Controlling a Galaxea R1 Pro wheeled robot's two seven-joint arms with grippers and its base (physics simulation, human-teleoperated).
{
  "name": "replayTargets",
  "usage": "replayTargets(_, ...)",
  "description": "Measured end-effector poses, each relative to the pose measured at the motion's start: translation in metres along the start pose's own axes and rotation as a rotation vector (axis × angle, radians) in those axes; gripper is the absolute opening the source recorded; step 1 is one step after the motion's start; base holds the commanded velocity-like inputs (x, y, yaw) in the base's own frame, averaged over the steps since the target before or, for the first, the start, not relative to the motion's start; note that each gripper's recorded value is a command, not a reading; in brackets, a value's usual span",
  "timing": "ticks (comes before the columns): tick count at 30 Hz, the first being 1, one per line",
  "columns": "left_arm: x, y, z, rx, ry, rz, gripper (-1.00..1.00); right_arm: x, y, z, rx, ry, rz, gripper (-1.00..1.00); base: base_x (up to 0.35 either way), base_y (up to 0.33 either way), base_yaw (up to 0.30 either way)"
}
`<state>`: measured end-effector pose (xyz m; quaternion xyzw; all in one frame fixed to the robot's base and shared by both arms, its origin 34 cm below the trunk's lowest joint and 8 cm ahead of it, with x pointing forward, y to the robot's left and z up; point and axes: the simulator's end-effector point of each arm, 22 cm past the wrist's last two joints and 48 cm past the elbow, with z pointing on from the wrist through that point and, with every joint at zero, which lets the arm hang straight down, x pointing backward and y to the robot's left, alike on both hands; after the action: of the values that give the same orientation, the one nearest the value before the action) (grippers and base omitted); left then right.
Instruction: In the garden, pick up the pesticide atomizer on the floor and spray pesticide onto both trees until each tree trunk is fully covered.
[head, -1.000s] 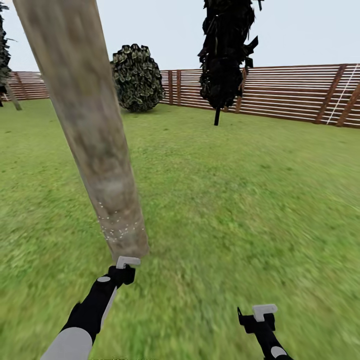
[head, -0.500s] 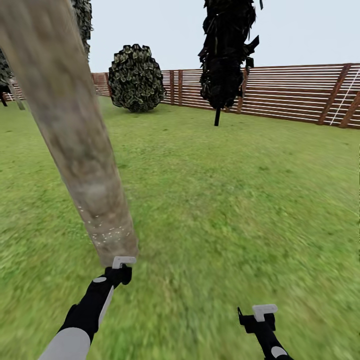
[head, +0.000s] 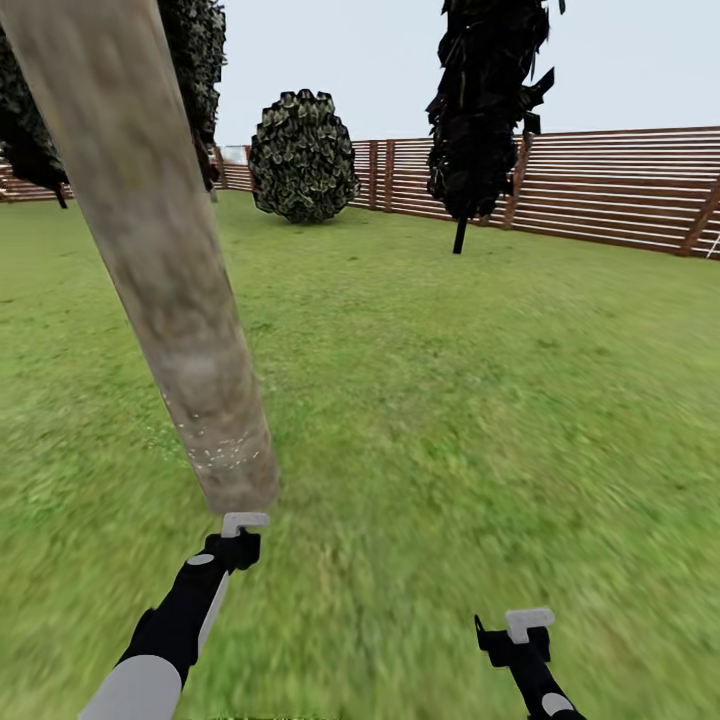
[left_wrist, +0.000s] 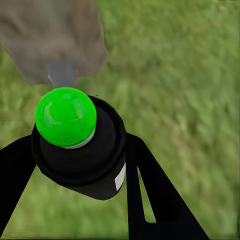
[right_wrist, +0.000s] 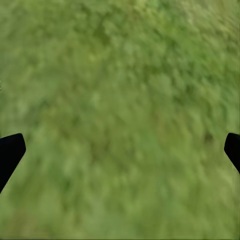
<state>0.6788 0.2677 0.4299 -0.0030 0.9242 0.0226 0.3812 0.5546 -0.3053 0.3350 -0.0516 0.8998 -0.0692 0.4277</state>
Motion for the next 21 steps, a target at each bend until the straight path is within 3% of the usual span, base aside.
replayTargets(12,-0.0002,-0.0013,-0.0003,0.006,0.000,0.001,-1.00,-0.0002,0.0000,-0.0002,0.000,0.000,0.000,1.00,0.182,-0.231,0.273)
replayTargets(17,-0.0002,-0.0020,-0.0003,0.006,0.000,0.001,-1.00,-0.0002,0.0000,-0.0002,0.000,-0.001,0.000,1.00,0.261,-0.152,0.273)
replayTargets(21,-0.0056,-0.0069,-0.0008,0.015,-0.011,0.002,-1.00,-0.0001,0.0000,0.0000,0.000,0.000,0.000,1.00,0.048,-0.025,0.234)
